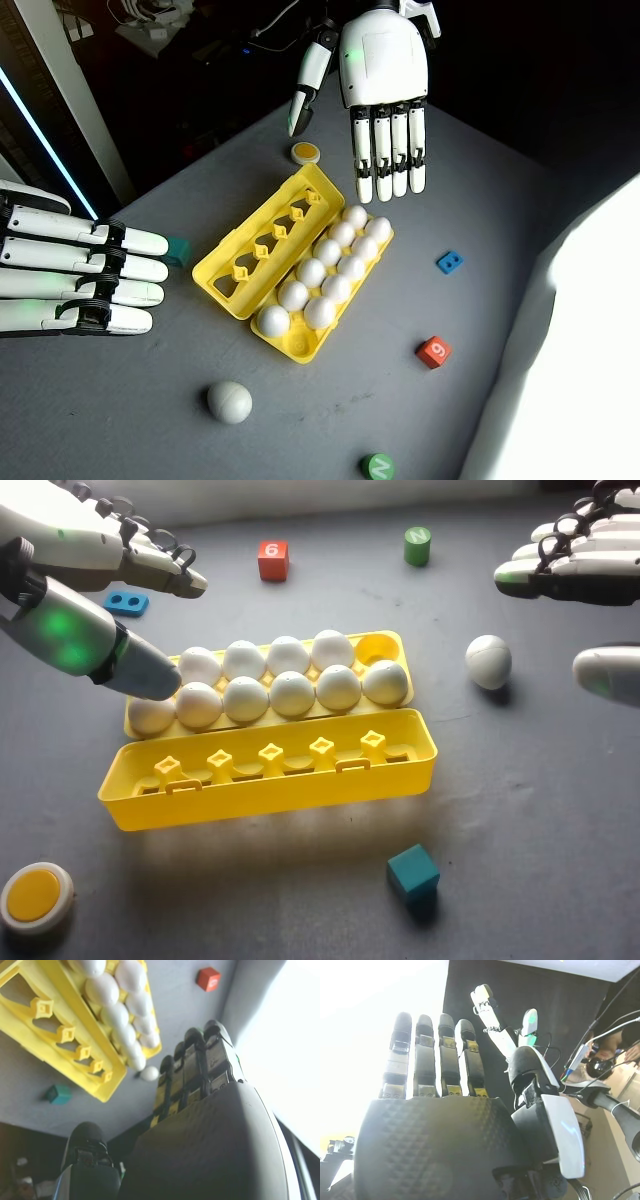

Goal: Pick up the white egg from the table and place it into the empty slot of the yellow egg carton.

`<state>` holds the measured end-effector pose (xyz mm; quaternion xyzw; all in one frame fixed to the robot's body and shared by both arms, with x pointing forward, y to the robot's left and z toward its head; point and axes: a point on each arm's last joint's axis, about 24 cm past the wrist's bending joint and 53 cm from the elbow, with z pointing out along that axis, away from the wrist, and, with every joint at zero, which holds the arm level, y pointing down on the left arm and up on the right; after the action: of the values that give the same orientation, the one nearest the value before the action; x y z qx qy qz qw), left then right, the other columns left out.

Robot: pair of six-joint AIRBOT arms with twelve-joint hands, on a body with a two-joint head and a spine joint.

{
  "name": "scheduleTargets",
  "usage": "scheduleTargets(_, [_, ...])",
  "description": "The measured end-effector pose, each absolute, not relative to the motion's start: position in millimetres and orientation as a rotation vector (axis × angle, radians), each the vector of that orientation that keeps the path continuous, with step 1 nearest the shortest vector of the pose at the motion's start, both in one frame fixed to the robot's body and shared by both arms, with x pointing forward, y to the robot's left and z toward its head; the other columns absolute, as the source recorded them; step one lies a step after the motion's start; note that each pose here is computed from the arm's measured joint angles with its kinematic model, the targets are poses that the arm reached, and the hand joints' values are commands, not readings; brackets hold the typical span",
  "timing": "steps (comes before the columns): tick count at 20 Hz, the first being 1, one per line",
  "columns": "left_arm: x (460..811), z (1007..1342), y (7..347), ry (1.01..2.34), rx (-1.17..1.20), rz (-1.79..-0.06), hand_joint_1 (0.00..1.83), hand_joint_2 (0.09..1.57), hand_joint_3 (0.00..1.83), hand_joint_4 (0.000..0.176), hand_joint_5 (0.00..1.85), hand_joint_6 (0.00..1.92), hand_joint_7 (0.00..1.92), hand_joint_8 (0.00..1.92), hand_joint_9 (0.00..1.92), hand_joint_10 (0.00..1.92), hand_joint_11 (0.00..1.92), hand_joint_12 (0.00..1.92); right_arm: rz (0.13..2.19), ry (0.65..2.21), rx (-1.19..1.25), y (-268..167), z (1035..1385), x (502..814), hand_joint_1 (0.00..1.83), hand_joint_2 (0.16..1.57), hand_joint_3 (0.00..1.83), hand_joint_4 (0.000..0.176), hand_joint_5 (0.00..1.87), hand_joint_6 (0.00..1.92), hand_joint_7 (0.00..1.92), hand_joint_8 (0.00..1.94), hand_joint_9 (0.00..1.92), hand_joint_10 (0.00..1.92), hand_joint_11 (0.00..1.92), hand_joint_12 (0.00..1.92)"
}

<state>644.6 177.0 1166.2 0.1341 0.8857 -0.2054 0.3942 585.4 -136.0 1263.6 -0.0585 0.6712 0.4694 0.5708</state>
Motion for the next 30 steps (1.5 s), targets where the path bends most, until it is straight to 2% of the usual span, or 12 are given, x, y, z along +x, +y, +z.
scheduleTargets(3, [642, 1180, 166, 2.218, 0.349, -0.557, 0.0, 1.18, 0.01, 0.0, 0.09, 0.0, 0.07, 0.0, 0.03, 0.0, 0.0, 0.0, 1.097, 1.571, -0.139, -136, 1264, 585, 0.0, 1.12, 0.02, 0.0, 0.06, 0.0, 0.04, 0.0, 0.01, 0.0, 0.0, 0.0])
scheduleTargets(9, [643, 1180, 169, 2.228, 0.341, -0.552, 0.0, 1.19, 0.01, 0.0, 0.09, 0.0, 0.06, 0.0, 0.02, 0.0, 0.0, 0.0, 1.037, 1.571, -0.066, -150, 1264, 599, 0.0, 1.11, 0.01, 0.0, 0.08, 0.01, 0.06, 0.01, 0.03, 0.01, 0.0, 0.0])
scheduleTargets(10, [642, 1180, 168, 2.23, 0.345, -0.553, 0.0, 1.19, 0.01, 0.0, 0.09, 0.0, 0.07, 0.01, 0.04, 0.01, 0.01, 0.0, 1.012, 1.568, -0.066, -151, 1264, 602, 0.0, 1.0, 0.0, 0.0, 0.1, 0.0, 0.03, 0.0, 0.02, 0.0, 0.0, 0.0])
scheduleTargets(12, [642, 1179, 168, 2.232, 0.346, -0.553, 0.0, 1.19, 0.01, 0.0, 0.08, 0.0, 0.05, 0.0, 0.02, 0.0, 0.0, 0.0, 0.983, 1.579, -0.054, -150, 1262, 608, 0.04, 0.83, 0.0, 0.069, 0.24, 0.02, 0.0, 0.0, 0.0, 0.0, 0.0, 0.0])
scheduleTargets(15, [640, 1171, 169, 2.257, 0.33, -0.551, 0.0, 1.19, 0.0, 0.0, 0.07, 0.0, 0.04, 0.0, 0.01, 0.0, 0.0, 0.0, 0.967, 1.627, 0.016, -150, 1252, 627, 0.14, 0.73, 0.0, 0.088, 0.34, 0.03, 0.03, 0.01, 0.0, 0.0, 0.0, 0.0])
scheduleTargets(18, [631, 1165, 160, 2.269, 0.362, -0.558, 0.0, 1.19, 0.0, 0.0, 0.07, 0.0, 0.04, 0.0, 0.01, 0.0, 0.0, 0.0, 0.952, 1.675, 0.131, -157, 1238, 655, 0.15, 0.69, 0.0, 0.085, 0.41, 0.02, 0.04, 0.0, 0.0, 0.0, 0.0, 0.0])
scheduleTargets(19, [628, 1163, 158, 2.273, 0.37, -0.559, 0.0, 1.19, 0.0, 0.0, 0.07, 0.0, 0.04, 0.0, 0.02, 0.0, 0.0, 0.0, 0.946, 1.694, 0.138, -155, 1234, 661, 0.15, 0.68, 0.0, 0.075, 0.42, 0.02, 0.02, 0.0, 0.0, 0.0, 0.0, 0.0])
scheduleTargets(21, [626, 1162, 155, 2.277, 0.379, -0.562, 0.0, 1.19, 0.0, 0.0, 0.08, 0.01, 0.04, 0.0, 0.02, 0.0, 0.0, 0.0, 0.94, 1.715, 0.177, -156, 1225, 677, 0.23, 0.66, 0.0, 0.07, 0.48, 0.04, 0.04, 0.0, 0.0, 0.0, 0.0, 0.0])
scheduleTargets(22, [626, 1162, 155, 2.275, 0.377, -0.564, 0.0, 1.19, 0.0, 0.0, 0.08, 0.01, 0.05, 0.01, 0.02, 0.01, 0.0, 0.0, 0.93, 1.724, 0.175, -155, 1221, 683, 0.23, 0.67, 0.0, 0.08, 0.48, 0.04, 0.02, 0.0, 0.0, 0.0, 0.0, 0.0])
scheduleTargets(23, [626, 1162, 155, 2.276, 0.378, -0.562, 0.0, 1.19, 0.0, 0.0, 0.09, 0.01, 0.06, 0.01, 0.03, 0.01, 0.01, 0.0, 0.922, 1.733, 0.166, -153, 1217, 685, 0.29, 0.7, 0.0, 0.064, 0.5, 0.04, 0.0, 0.0, 0.0, 0.0, 0.0, 0.0])
scheduleTargets(25, [627, 1162, 156, 2.277, 0.374, -0.561, 0.0, 1.18, 0.0, 0.0, 0.1, 0.01, 0.09, 0.02, 0.05, 0.01, 0.02, 0.01, 0.896, 1.732, 0.144, -152, 1213, 695, 0.29, 0.71, 0.0, 0.074, 0.51, 0.04, 0.0, 0.0, 0.0, 0.0, 0.0, 0.0])
scheduleTargets(30, [621, 1154, 154, 2.303, 0.369, -0.571, 0.0, 1.19, 0.0, 0.0, 0.09, 0.0, 0.07, 0.0, 0.03, 0.0, 0.01, 0.01, 0.828, 1.685, 0.083, -150, 1214, 710, 0.34, 0.72, 0.0, 0.061, 0.48, 0.01, 0.0, 0.0, 0.0, 0.0, 0.0, 0.0])
